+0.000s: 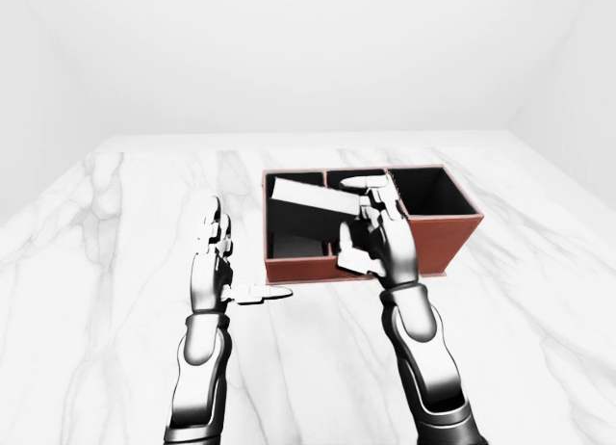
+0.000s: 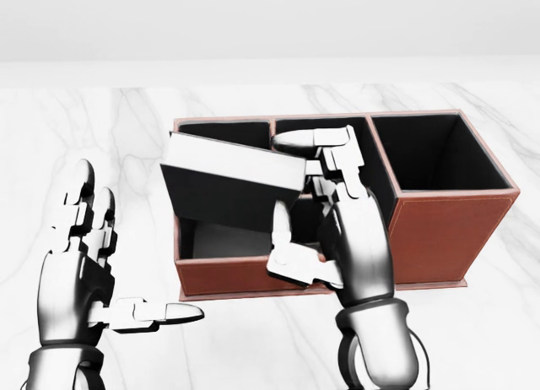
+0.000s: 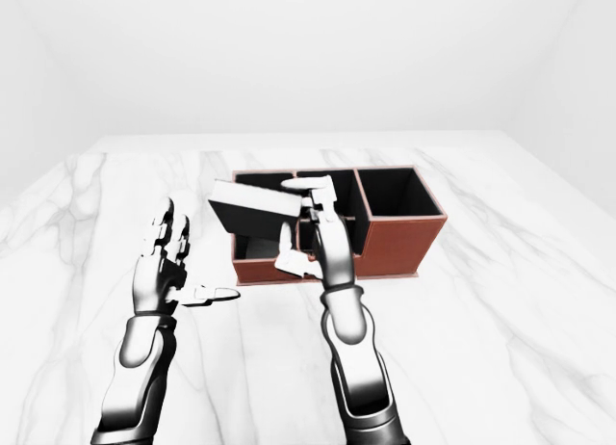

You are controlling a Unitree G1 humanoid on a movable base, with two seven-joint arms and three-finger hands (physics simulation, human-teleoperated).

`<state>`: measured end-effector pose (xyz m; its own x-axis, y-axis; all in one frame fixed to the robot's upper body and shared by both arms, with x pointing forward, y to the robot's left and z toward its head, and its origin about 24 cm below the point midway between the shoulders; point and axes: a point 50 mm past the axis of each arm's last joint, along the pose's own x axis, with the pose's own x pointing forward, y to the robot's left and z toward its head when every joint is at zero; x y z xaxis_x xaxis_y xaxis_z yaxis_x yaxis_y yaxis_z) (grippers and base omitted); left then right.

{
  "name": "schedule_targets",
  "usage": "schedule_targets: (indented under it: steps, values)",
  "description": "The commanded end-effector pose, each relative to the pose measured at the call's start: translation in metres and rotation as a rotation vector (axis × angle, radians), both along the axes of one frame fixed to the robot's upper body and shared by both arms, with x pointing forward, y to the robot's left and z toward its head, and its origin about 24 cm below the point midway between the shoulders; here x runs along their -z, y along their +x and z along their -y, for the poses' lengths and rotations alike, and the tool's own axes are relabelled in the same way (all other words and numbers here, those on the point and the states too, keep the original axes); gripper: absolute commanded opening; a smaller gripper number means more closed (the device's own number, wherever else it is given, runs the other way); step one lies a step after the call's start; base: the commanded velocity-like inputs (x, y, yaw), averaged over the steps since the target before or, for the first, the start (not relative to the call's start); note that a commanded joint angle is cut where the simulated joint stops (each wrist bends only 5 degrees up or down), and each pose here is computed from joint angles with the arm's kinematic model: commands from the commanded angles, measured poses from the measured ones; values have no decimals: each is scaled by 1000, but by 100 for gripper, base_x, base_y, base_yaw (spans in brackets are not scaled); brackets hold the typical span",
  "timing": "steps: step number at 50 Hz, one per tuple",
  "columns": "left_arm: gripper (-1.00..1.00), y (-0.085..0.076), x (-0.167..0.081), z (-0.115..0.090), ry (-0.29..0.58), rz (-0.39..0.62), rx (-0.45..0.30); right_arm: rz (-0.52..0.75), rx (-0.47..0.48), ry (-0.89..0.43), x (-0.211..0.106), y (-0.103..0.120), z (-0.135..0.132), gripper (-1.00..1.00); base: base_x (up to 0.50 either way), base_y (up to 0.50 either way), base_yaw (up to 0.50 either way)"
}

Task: Pick up the book and place it in the right compartment of the caddy.

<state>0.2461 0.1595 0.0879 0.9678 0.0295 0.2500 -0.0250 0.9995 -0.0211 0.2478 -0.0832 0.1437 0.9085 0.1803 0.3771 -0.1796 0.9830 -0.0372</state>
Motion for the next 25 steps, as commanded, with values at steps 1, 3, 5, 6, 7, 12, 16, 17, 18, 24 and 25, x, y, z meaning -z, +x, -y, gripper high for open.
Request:
schedule_targets:
  steps: [1,3,5,6,7,12,16,17,18,24,25]
  values:
    - [100,0,3,-2,-2,-11,-10,246,10,100,-57,-9,12,-100,0,0,0]
    - [100,0,3,-2,-2,-14,-10,279,17,101,-65,-7,15,-100,0,0,0]
    - [100,0,3,-2,-2,-15,-10,303,21,101,-70,-6,16,-100,0,0,0]
    - [100,0,3,-2,-2,-15,-10,322,23,100,-75,-5,17,-100,0,0,0]
    - [100,0,3,-2,-2,-15,-10,333,26,100,-78,-4,18,-100,0,0,0]
    - [100,0,4,-2,-2,-15,-10,327,42,82,-79,5,23,-100,0,0,0]
    - [100,0,3,-2,-2,-15,-10,307,68,68,-77,14,31,-100,0,0,0]
    - [100,0,3,-2,-2,-15,-10,307,76,67,-77,15,34,-100,0,0,0]
    - [100,0,3,-2,-2,-15,-10,306,81,64,-77,16,36,-100,0,0,0]
    - [100,1,5,-2,0,-20,-10,303,138,64,-81,25,57,-100,0,0,0]
    - [100,1,5,-2,-1,-20,-10,302,143,65,-81,26,59,-100,0,0,0]
